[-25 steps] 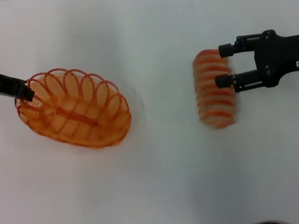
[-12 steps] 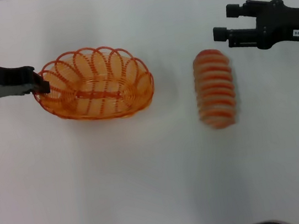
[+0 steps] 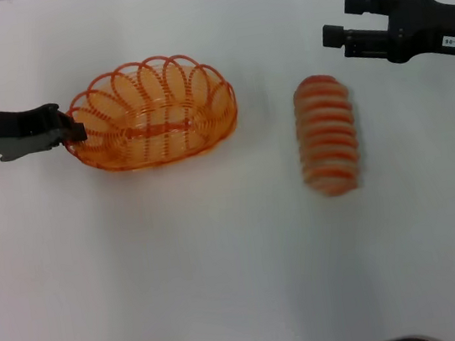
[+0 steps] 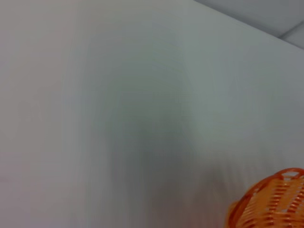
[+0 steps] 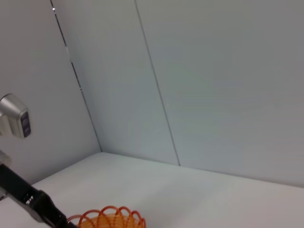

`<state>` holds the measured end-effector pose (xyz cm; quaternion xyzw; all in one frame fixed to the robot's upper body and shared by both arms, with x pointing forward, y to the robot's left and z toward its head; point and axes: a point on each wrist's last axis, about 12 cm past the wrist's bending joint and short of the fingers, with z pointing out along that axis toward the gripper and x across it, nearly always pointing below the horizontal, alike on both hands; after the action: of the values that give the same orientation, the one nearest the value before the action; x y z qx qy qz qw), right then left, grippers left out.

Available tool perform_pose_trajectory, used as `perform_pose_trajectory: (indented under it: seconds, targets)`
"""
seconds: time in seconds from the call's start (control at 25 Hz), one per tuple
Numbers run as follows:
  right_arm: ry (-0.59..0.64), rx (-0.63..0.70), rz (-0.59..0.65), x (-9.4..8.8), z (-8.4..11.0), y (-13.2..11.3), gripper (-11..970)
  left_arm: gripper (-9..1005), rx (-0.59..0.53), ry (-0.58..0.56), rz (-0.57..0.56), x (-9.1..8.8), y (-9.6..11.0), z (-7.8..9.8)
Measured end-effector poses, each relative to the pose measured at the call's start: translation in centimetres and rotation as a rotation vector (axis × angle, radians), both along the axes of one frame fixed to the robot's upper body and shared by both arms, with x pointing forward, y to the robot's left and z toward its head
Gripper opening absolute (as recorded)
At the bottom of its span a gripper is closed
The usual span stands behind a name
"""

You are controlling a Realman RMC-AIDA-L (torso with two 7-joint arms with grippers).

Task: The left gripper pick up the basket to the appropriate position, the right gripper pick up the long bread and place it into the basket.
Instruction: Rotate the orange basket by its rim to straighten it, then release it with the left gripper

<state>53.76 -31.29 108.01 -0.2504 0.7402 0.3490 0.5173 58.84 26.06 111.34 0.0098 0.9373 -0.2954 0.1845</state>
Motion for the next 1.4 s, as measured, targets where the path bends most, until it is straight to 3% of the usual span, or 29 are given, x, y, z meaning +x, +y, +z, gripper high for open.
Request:
perform_pose_trajectory:
  seconds: [0.36, 0.88, 1.4]
  targets:
    - [-0.016, 0.001, -0.012, 0.4, 0.0, 0.2, 825, 81, 0.057, -0.010, 0.036, -0.1, -0.3, -1.8]
    - [-0.018, -0.010, -0.021, 0.7, 0.0, 0.3, 824, 82, 0.052, -0.013, 0.037, -0.1, -0.6, -2.1]
    - [-0.008, -0.013, -0.042, 1.1, -0.2, 0.4, 824, 251, 0.022, -0.081, -0.034, -0.5, -0.6, -2.0]
